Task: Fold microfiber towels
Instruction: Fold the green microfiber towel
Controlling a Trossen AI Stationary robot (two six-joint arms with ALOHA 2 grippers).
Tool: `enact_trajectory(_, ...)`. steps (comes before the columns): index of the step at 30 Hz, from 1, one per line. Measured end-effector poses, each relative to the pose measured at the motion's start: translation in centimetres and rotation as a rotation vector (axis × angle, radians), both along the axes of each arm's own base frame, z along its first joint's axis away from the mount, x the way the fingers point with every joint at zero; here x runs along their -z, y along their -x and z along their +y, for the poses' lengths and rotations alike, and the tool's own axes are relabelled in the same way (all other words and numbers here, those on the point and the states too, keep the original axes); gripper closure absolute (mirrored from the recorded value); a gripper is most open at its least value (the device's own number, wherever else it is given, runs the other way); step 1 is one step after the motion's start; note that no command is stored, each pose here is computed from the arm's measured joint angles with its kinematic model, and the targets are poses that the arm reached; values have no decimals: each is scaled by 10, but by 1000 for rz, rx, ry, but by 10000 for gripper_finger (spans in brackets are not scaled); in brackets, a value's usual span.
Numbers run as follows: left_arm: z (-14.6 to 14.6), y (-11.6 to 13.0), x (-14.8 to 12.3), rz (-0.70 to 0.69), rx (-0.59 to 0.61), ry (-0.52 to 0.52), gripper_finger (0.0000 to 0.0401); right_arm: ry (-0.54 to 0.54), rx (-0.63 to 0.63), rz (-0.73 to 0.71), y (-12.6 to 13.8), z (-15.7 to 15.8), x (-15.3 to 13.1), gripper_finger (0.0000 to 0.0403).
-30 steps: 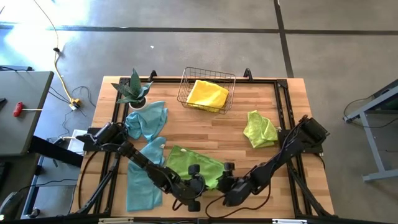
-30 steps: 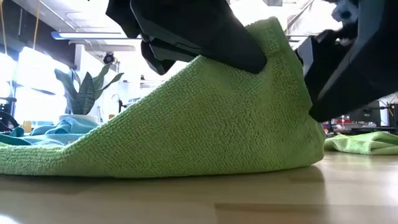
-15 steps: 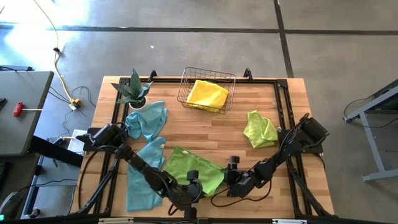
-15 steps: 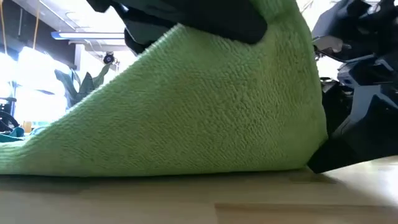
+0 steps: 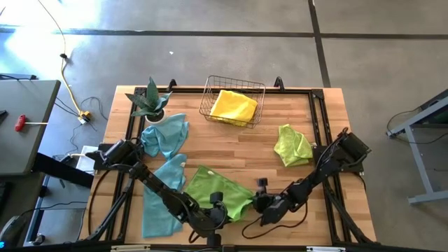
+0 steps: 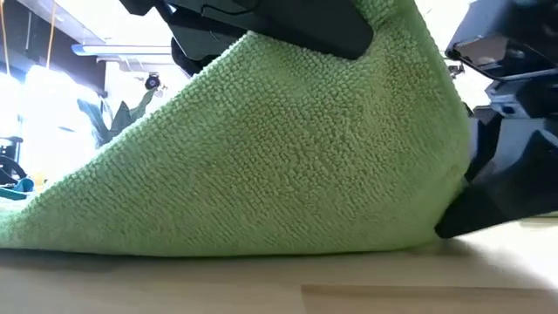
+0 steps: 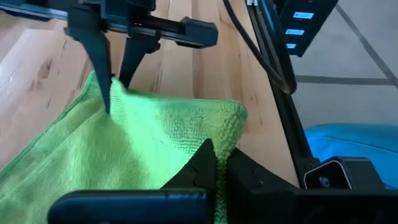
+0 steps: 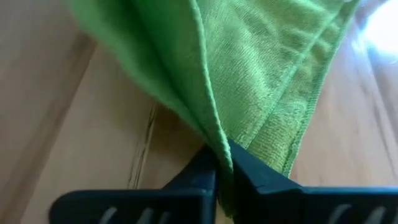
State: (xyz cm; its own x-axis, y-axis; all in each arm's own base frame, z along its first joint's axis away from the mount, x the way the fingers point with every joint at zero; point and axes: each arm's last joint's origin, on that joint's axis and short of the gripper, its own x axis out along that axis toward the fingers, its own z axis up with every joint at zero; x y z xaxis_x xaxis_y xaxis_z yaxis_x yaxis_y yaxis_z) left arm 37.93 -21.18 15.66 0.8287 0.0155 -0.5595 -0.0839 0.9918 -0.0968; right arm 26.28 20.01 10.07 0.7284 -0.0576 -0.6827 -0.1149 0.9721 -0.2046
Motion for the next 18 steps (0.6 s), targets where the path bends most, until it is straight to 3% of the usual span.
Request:
enact_trajectory(6,10,-5,0,2,-23,11,400,-58,41,69,6,1,2,395)
enact_trajectory(12,10,-11,-4,-21,18,153,400,-128,49,154,14,1,-3,399)
enact_trajectory(18,5,-15,-14,-105,75,234,400,-359,-70,285,28,1,-39,401)
